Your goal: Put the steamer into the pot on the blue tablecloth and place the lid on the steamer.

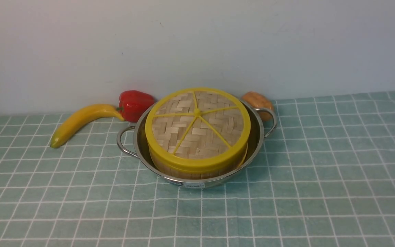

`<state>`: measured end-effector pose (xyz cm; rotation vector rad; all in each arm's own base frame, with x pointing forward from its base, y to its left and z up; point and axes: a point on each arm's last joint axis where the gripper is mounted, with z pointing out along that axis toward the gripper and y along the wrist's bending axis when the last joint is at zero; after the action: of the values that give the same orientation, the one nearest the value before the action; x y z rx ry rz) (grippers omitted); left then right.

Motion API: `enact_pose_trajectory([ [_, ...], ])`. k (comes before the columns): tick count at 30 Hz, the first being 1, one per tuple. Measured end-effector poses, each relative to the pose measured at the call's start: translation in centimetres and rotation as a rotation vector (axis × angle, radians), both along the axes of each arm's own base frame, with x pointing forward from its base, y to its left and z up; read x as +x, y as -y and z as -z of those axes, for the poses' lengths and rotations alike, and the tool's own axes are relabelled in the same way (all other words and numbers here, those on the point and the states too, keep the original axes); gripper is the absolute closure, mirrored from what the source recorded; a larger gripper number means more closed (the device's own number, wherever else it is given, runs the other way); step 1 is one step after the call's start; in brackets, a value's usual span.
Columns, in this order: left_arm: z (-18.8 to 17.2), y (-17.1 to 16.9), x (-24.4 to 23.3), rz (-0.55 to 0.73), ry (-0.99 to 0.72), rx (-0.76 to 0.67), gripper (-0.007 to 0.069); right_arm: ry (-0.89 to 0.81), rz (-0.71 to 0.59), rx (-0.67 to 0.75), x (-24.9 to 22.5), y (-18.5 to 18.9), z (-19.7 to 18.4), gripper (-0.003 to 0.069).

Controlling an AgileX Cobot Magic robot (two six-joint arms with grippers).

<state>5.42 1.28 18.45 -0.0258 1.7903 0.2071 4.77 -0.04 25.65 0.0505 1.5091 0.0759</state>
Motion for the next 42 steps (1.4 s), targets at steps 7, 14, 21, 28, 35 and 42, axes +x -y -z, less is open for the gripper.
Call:
enact_pose_trajectory([
  [7,0.0,0.0,0.0,0.000,0.000,0.000,0.0467,-0.107,-0.004,-0.027,1.0,-0.1,4.9,0.0419],
  [14,0.0,0.0,0.0,0.000,0.000,0.000,0.0447,-0.138,-0.004,-0.046,1.1,-0.1,5.9,0.0419],
  [21,0.0,0.0,0.0,0.000,0.000,0.000,0.0434,-0.139,-0.004,-0.047,1.1,-0.1,6.0,0.0419],
  [28,0.0,0.0,0.0,0.000,0.000,0.000,0.0424,-0.139,-0.004,-0.047,1.1,-0.1,6.0,0.0419],
  [35,0.0,0.0,0.0,0.000,0.000,0.000,0.0413,-0.139,-0.004,-0.047,1.1,-0.1,6.0,0.0419],
  [42,0.0,0.0,0.0,0.000,0.000,0.000,0.0414,-0.139,-0.004,-0.048,1.1,-0.1,6.0,0.0419],
])
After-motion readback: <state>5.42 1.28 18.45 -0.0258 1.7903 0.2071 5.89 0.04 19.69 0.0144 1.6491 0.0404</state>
